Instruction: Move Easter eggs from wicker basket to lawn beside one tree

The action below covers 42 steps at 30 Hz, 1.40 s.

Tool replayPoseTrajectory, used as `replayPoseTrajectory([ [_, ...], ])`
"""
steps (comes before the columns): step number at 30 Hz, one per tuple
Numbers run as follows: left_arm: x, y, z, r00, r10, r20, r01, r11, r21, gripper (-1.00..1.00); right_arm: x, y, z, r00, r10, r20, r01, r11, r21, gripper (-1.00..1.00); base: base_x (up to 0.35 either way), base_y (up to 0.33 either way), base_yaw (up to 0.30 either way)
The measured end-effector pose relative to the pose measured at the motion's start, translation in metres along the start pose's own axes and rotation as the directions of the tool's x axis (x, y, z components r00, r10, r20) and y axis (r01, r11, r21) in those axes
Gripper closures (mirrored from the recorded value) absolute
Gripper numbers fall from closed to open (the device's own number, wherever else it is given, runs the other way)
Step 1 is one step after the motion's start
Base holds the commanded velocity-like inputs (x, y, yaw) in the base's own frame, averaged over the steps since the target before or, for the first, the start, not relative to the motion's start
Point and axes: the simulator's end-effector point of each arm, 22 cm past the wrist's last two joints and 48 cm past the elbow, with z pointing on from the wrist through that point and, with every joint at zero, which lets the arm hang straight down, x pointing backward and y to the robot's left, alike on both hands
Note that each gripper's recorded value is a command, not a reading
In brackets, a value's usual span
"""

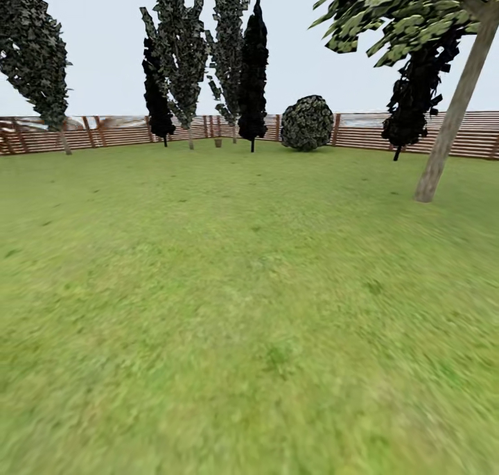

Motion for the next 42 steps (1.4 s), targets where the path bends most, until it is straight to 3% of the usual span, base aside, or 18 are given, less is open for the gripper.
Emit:
replayPoseTrajectory([
  [42,0.0000,-0.0001,0.0000,1.000,0.000,0.000,0.000,1.000,0.000,-1.00,-0.0002,0.0000,0.0000,1.000,0.000,0.000,0.000,1.000,0.000,-1.00,0.330,0.000,0.012],
])
